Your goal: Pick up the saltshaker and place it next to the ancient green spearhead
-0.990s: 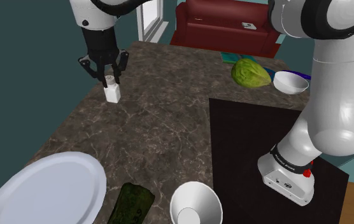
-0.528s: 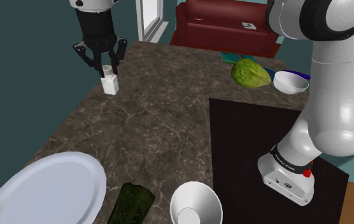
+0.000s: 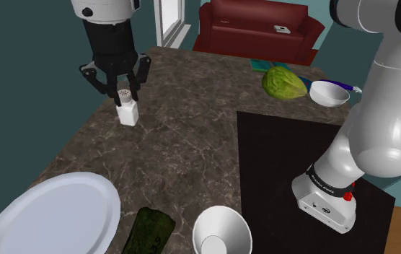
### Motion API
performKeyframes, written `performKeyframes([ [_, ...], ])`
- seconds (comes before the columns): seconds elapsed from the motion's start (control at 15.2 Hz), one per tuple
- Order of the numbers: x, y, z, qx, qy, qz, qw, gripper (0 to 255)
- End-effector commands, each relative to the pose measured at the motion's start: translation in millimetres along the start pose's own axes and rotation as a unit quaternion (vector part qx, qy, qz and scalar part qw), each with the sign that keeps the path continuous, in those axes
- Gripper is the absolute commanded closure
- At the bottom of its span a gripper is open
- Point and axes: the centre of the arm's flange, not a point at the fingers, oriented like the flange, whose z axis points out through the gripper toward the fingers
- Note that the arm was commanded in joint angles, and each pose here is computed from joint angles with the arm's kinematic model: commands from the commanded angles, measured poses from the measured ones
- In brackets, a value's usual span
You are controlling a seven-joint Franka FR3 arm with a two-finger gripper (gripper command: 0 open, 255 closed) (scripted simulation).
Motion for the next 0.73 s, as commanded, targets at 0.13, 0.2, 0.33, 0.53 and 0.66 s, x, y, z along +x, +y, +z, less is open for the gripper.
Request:
performKeyframes([
  [0.13, -53.1, -12.5, 1.1, 0.000, 0.000, 0.001, 1.0000, 255],
  [0.2, -65.8, -15.9, 1.1, 0.000, 0.000, 0.001, 1.0000, 255],
  [0.33, -91.3, -22.7, 1.1, 0.000, 0.000, 0.001, 1.0000, 255],
  [0.53, -129.6, -32.9, 1.1, 0.000, 0.000, 0.001, 1.0000, 255],
  [0.66, -155.1, -39.7, 1.1, 0.000, 0.000, 0.001, 1.0000, 255],
])
